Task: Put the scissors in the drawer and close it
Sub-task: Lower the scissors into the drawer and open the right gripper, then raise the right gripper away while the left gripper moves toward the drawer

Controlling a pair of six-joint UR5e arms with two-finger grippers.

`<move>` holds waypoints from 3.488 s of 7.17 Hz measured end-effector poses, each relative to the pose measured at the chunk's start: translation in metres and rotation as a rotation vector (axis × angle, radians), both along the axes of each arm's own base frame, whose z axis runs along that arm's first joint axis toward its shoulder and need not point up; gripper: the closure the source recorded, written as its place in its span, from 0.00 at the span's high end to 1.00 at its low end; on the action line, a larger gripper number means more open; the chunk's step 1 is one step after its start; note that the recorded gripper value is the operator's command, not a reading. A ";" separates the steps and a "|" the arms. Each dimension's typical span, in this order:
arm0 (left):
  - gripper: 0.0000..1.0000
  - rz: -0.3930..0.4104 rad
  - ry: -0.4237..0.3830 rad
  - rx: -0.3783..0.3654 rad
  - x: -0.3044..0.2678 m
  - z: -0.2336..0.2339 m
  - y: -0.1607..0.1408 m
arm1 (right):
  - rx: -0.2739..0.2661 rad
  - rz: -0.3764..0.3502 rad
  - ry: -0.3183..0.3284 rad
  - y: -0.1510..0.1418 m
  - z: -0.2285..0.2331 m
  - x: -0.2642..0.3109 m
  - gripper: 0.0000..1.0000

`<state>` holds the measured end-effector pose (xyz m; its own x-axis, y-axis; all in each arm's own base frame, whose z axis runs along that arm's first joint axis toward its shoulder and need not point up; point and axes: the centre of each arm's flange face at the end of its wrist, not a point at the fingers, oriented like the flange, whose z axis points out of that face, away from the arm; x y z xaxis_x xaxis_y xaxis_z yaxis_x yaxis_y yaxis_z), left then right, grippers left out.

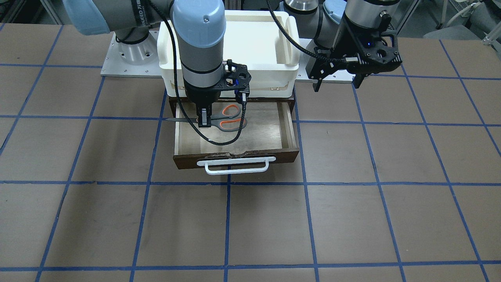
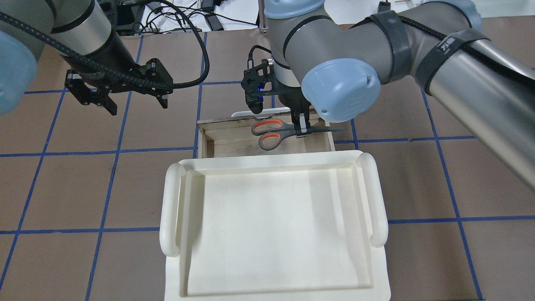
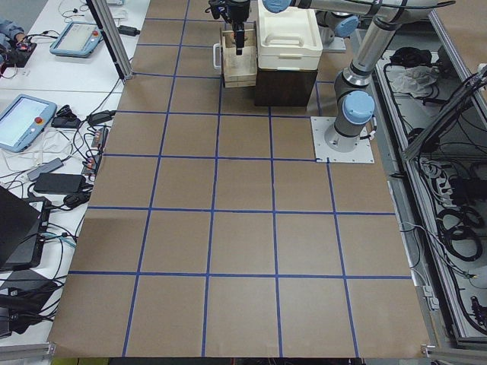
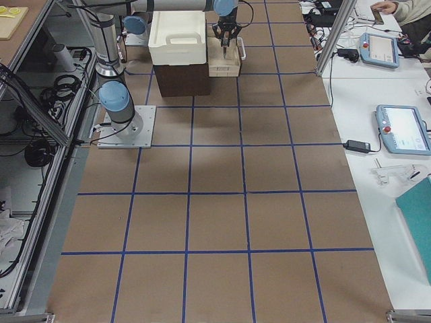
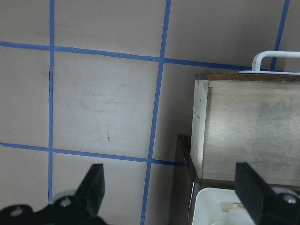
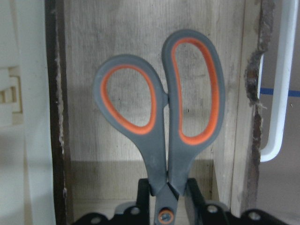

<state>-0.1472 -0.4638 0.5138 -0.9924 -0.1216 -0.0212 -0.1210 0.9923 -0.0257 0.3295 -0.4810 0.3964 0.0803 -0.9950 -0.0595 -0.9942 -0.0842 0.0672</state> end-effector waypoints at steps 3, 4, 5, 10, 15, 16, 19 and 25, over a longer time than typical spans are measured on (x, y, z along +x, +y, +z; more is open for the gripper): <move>1.00 0.000 0.000 0.000 0.000 0.000 0.000 | 0.013 -0.003 -0.002 0.003 -0.024 0.027 0.00; 1.00 0.000 0.000 0.000 0.000 0.000 0.000 | 0.015 -0.024 -0.010 0.002 -0.029 0.032 0.00; 1.00 0.001 0.000 0.000 0.000 0.000 0.000 | 0.013 -0.034 -0.018 -0.001 -0.033 0.035 0.00; 1.00 0.000 0.000 0.000 0.000 0.000 0.000 | 0.045 -0.079 -0.040 -0.005 -0.051 0.041 1.00; 1.00 0.003 0.000 0.001 0.000 0.000 0.000 | -0.080 -0.503 -0.094 -0.007 0.028 -0.002 1.00; 1.00 0.010 0.001 -0.002 -0.001 -0.003 -0.004 | -0.105 -0.657 -0.100 -0.020 0.042 -0.035 1.00; 1.00 0.098 0.018 -0.099 -0.021 -0.017 -0.039 | -0.130 -1.237 -0.104 -0.060 0.056 -0.138 1.00; 1.00 0.054 0.023 -0.202 -0.134 -0.105 -0.097 | -0.178 -1.599 -0.100 -0.044 0.090 -0.181 1.00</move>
<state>-0.2813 -0.5610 0.4093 -0.9842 -0.1741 0.0317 -0.1768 0.9593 -0.2200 0.1482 -0.5246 0.4864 -0.9986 -0.0526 0.0017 -0.0525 0.9931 -0.1053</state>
